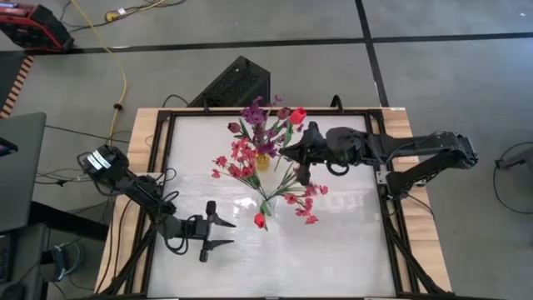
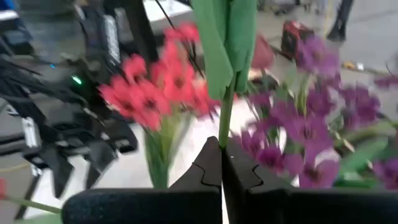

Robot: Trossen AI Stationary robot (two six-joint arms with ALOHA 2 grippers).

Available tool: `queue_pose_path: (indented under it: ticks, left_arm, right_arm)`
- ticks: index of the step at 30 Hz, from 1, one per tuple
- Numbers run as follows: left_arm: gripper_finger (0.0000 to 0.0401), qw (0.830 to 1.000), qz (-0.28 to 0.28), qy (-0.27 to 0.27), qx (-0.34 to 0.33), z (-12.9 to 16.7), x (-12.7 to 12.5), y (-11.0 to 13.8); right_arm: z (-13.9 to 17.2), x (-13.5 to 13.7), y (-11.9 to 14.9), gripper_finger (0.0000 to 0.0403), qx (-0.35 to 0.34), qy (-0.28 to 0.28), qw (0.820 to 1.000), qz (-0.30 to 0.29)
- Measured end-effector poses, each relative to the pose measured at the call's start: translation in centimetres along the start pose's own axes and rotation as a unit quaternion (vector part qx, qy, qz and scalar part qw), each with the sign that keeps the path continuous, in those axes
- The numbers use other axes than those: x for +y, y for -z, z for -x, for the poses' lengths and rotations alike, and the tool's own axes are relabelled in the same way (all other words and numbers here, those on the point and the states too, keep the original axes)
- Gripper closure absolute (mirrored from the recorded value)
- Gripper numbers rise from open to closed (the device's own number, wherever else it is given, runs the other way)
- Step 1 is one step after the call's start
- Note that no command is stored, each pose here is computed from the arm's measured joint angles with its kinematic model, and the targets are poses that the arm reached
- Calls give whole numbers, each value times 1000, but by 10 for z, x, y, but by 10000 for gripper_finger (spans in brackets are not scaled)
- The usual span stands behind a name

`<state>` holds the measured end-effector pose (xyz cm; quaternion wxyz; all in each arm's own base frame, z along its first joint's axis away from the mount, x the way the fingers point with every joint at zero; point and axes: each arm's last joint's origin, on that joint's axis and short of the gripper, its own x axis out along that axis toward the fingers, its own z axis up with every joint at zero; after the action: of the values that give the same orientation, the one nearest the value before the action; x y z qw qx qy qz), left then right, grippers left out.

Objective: Sort flowers into vase by color
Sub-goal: Put the pink tulip into the transparent vase

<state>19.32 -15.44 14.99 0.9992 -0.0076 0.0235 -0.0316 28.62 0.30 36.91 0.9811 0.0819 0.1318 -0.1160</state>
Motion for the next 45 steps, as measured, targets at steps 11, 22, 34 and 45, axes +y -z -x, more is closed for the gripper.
queue_pose_path:
  ticks: [11,22,34,45]
  left_arm:
    - [200,1000,0,3,0,0,0,0]
    - [200,1000,16,11,1,0,0,0]
    - [200,1000,25,4,-2,-1,1,-1]
    - [200,999,40,-11,-9,-9,13,-3]
  right_arm:
    - [11,1,-26,383,-22,-50,999,7]
    - [2,-38,-27,383,-14,-156,985,69]
    - [-13,-98,21,383,-74,-238,965,78]
    - [-17,-88,50,383,-67,-293,952,55]
